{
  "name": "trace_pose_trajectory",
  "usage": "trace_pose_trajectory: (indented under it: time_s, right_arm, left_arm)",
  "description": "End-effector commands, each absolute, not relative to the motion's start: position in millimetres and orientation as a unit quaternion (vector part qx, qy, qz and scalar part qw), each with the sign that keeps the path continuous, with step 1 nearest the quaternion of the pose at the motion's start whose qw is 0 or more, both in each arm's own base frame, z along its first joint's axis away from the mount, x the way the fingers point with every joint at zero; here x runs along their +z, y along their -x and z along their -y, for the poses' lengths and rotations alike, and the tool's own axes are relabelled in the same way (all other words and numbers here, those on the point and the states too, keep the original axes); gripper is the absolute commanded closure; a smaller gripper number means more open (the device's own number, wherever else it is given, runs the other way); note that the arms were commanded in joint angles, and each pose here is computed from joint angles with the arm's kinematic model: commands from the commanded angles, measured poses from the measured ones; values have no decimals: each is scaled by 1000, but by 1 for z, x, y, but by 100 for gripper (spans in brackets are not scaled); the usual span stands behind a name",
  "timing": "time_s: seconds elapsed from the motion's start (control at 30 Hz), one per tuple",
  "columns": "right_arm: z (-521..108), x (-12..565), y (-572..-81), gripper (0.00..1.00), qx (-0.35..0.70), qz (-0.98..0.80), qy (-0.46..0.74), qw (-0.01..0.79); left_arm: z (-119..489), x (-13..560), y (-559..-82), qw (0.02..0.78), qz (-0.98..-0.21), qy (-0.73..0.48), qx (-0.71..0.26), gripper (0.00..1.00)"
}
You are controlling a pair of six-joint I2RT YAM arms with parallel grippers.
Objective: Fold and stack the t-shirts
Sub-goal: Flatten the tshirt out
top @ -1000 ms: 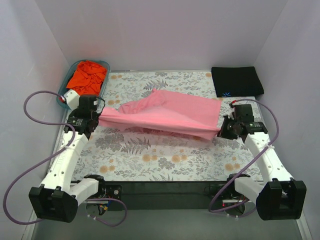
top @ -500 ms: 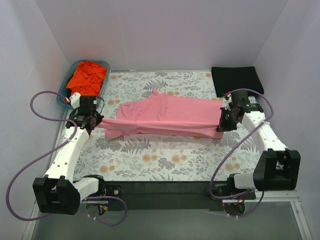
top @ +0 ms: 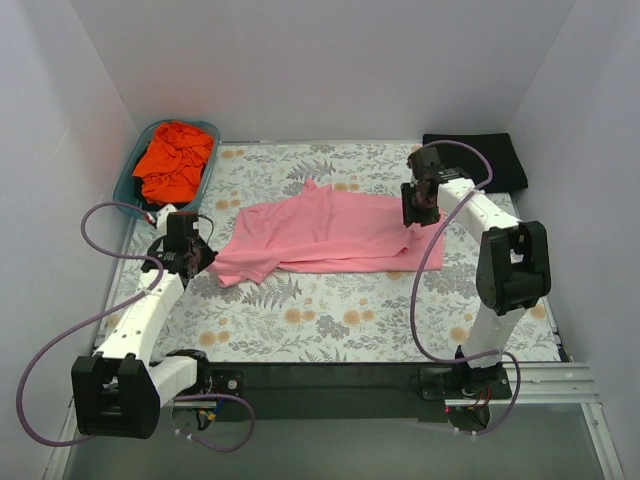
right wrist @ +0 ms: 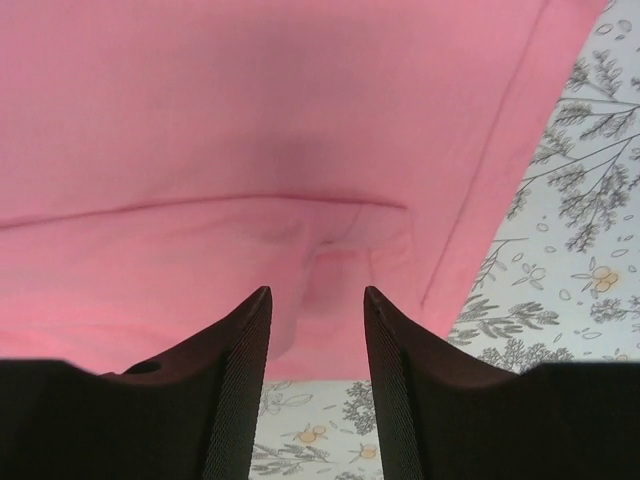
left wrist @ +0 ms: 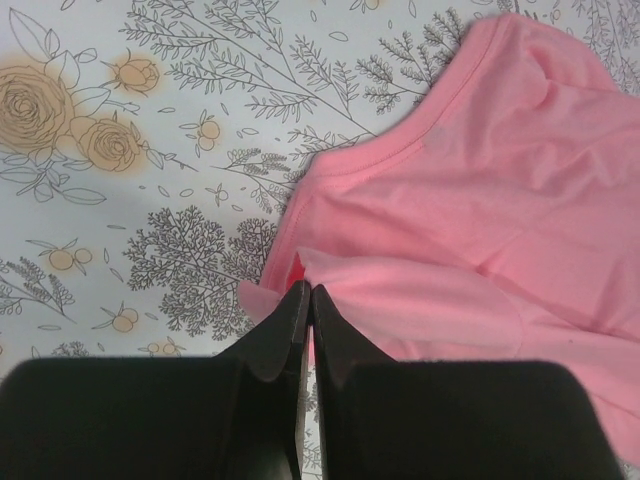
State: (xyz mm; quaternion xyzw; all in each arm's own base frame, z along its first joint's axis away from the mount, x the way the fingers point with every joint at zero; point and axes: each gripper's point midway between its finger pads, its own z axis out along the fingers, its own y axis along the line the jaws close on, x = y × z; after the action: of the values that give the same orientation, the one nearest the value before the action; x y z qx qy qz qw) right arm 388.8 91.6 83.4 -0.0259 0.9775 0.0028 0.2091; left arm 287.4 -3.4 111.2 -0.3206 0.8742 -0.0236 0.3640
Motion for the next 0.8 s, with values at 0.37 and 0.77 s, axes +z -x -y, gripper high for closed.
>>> trace_pose_trajectory:
  time_s: [0.37, 0.77]
  right_arm:
    - [-103, 66, -324, 48, 63, -943, 89, 313]
    - [-122, 59, -361, 50, 79, -927, 102, 353]
  left_arm:
    - [6, 118, -295, 412, -857, 305, -51, 100]
    - [3, 123, -294, 423, -851, 307, -46, 100]
